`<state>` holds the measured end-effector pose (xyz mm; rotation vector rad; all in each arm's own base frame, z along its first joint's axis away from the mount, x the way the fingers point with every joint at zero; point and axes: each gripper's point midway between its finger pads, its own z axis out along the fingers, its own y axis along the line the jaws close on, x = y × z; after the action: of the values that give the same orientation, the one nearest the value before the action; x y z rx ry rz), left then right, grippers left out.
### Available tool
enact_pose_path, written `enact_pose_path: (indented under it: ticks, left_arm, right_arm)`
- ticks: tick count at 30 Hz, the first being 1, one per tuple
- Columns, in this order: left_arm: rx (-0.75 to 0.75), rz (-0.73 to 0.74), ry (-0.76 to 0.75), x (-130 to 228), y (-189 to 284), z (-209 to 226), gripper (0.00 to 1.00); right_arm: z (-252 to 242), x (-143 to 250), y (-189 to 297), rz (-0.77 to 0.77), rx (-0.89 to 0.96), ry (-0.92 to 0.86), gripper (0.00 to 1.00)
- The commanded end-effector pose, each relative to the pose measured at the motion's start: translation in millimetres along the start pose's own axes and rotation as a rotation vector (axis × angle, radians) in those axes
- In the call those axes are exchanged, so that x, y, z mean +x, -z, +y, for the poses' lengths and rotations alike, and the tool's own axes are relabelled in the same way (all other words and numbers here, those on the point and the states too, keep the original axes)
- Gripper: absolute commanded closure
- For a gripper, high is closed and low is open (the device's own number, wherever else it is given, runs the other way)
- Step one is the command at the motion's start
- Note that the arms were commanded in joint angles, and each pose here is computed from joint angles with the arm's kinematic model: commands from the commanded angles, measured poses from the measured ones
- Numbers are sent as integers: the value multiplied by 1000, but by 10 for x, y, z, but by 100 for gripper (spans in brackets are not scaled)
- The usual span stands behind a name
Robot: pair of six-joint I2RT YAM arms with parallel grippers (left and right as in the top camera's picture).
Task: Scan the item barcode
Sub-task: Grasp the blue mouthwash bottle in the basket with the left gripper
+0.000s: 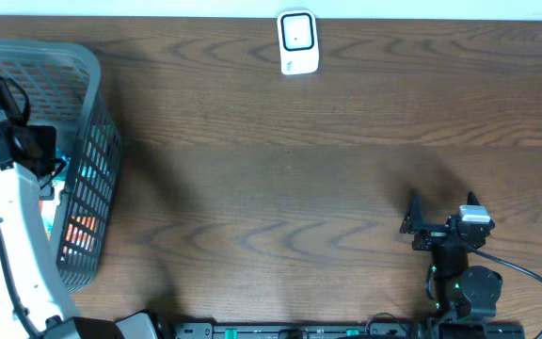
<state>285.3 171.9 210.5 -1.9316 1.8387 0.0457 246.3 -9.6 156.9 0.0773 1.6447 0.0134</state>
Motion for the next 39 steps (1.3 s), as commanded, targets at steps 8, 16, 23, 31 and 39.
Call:
enact_pose_path:
  ticks: [8, 16, 23, 31, 39]
  left_arm:
    - [-142, 39, -80, 79, -544, 40, 73]
    - [-249, 129, -119, 272, -926, 147, 72]
    - [-246, 137, -118, 285, -925, 142, 39]
    - [-200, 127, -124, 224, -774, 39, 12]
    - [-171, 116, -121, 189, -689, -7, 1]
  right_arm:
    - [-13, 4, 2, 0, 8, 12, 1]
    - [-13, 4, 2, 0, 8, 12, 1]
    - [-13, 4, 2, 0, 8, 12, 1]
    - [-13, 4, 2, 0, 8, 12, 1]
    - [-13, 4, 2, 0, 8, 12, 1]
